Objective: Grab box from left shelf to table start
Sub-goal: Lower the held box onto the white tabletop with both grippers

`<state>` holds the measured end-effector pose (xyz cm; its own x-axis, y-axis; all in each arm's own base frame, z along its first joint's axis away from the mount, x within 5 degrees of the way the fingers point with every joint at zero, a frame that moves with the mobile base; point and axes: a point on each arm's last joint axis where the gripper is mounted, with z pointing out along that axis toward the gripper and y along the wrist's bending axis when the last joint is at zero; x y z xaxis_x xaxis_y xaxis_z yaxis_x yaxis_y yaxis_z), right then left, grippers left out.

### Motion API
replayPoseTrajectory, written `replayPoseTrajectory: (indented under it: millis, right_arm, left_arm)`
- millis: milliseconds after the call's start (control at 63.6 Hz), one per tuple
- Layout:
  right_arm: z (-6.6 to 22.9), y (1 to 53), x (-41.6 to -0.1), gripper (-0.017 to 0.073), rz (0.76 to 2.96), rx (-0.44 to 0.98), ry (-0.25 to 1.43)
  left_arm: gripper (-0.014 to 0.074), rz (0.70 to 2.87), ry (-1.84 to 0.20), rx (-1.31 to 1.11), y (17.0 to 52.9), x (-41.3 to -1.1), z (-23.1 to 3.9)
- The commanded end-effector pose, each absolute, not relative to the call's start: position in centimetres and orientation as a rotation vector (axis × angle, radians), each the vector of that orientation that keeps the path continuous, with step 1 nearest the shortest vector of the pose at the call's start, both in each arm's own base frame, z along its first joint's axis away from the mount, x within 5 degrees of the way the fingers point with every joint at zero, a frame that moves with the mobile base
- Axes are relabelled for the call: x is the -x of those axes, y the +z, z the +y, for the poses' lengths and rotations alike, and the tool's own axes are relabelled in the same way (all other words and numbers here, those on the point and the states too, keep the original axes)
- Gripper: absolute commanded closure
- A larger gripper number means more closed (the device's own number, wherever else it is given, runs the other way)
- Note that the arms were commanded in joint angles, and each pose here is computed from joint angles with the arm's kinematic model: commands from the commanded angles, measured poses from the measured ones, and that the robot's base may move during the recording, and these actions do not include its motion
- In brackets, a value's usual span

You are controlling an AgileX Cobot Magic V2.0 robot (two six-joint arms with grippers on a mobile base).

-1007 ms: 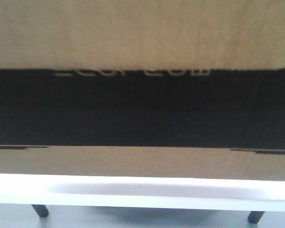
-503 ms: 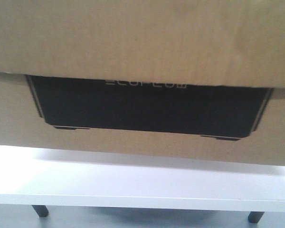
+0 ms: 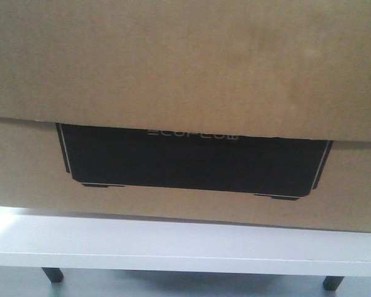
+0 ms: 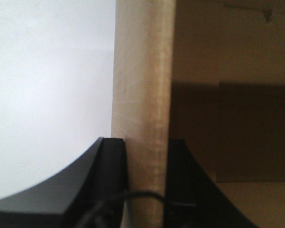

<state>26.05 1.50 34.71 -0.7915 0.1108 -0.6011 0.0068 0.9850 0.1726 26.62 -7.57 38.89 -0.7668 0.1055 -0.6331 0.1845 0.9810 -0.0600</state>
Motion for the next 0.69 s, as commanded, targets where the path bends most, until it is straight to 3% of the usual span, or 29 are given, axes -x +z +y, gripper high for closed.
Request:
replayPoseTrajectory:
  millis: [0, 330, 409, 488, 582, 676]
  right_arm:
    - [1.86, 37.46, -26.29, 0.0503, 2.287, -0.095, 0.274]
    - [1.87, 37.43, -26.26, 0.0497, 2.292, -0.065, 0.262]
    - [1.87, 37.41, -26.24, 0.0417, 2.294, -0.065, 0.262]
    - [1.87, 37.44, -26.27, 0.0284, 2.291, -0.065, 0.262]
    - [1.86, 37.48, -26.31, 0.0078, 2.284, -0.066, 0.261]
    - [1.83, 37.59, -26.41, 0.0006, 2.268, -0.068, 0.259]
  left_arm:
    - [0.0605, 2.299, -0.310, -0.170, 42.05, -25.63, -8.31]
    - [0.0605, 2.342, -0.294, -0.177, 41.75, -25.39, -8.19]
    - [0.0569, 2.337, -0.295, -0.177, 41.78, -25.41, -8.20]
    - [0.0471, 2.326, -0.277, -0.179, 41.84, -25.51, -8.10]
    - [0.0290, 2.323, -0.240, -0.187, 41.83, -25.57, -7.89]
    - [0.0149, 2.320, -0.230, -0.189, 41.84, -25.60, -7.83]
